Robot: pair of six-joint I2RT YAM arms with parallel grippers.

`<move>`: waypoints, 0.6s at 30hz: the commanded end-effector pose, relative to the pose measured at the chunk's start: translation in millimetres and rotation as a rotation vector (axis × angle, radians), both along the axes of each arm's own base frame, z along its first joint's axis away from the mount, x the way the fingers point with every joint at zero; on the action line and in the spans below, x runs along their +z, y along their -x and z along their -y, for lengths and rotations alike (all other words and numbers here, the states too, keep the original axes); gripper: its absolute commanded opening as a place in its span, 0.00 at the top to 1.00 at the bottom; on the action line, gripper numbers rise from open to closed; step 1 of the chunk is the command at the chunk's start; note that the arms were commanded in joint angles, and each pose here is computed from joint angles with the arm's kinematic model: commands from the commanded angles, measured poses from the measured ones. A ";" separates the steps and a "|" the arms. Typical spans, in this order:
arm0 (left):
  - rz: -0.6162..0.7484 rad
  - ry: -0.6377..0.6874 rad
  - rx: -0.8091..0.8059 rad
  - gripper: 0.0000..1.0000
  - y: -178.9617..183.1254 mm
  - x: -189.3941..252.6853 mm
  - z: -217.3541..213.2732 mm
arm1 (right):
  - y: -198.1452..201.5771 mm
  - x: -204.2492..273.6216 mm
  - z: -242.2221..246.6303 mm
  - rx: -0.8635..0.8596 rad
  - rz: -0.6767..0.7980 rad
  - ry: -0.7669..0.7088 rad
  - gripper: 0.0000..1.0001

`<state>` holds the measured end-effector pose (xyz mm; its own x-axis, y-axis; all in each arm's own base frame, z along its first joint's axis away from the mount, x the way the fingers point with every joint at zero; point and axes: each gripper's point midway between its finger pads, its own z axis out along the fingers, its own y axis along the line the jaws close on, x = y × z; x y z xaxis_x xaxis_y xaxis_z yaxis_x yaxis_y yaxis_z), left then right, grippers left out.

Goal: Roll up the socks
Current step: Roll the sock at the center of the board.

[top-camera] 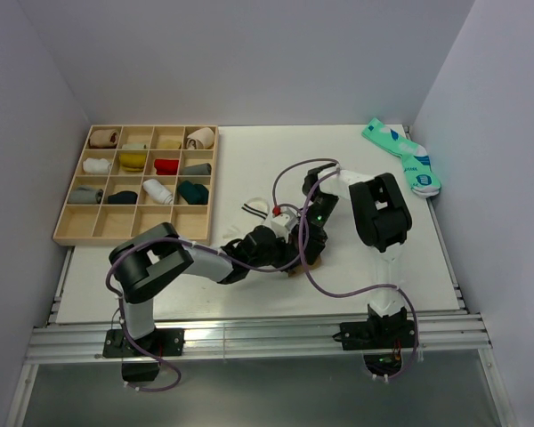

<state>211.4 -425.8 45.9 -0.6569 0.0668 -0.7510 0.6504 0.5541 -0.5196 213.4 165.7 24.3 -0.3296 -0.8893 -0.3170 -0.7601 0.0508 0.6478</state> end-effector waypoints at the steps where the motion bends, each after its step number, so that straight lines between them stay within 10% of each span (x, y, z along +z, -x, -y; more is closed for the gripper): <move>1: -0.037 0.013 -0.013 0.95 4.6 -3.5 5.4 | -16.4 -5.8 -0.5 0.004 0.092 -0.007 0.61; 18: -0.308 -0.160 0.114 1.00 20.3 -39.7 -20.6 | -49.8 56.8 15.6 -0.216 0.386 -0.122 0.43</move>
<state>210.2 -430.5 43.2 -0.7720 0.0196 -0.6353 0.5170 0.6008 -0.6097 252.5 148.9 55.5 -0.3718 -0.8105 -0.4527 -0.8918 0.1763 0.4167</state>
